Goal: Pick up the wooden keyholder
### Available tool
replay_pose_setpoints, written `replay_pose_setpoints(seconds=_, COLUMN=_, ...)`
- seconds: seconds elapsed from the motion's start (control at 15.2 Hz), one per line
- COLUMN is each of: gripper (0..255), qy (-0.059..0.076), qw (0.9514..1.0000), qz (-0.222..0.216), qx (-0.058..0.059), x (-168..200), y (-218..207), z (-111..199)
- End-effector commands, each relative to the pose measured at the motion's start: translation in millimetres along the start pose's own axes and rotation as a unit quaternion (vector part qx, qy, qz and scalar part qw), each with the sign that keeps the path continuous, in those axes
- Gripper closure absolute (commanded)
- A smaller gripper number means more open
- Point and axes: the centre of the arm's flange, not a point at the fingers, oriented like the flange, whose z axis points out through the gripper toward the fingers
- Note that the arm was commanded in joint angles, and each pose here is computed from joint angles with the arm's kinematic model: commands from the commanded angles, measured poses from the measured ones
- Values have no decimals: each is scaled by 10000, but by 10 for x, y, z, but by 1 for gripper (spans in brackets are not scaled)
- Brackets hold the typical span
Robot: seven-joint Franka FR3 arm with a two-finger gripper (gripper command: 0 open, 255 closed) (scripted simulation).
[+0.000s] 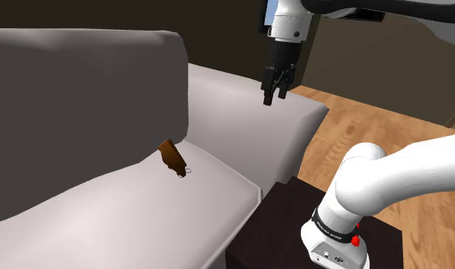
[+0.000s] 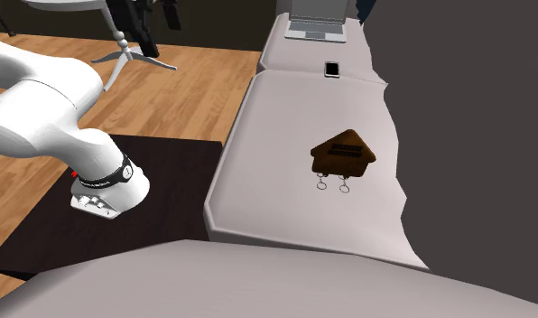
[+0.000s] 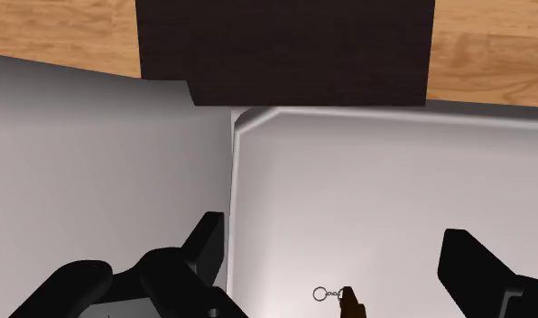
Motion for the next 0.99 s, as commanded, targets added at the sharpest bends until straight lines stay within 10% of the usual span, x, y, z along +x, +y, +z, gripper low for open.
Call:
replay_pose_setpoints(seconds=0.0, gripper=0, qy=0, qw=10000, qz=0, qx=0, x=0, y=0, z=0)
replay_pose_setpoints(seconds=0.92, gripper=0, qy=-42, qw=9998, qz=-11, qx=-201, x=1570, y=-573, z=855)
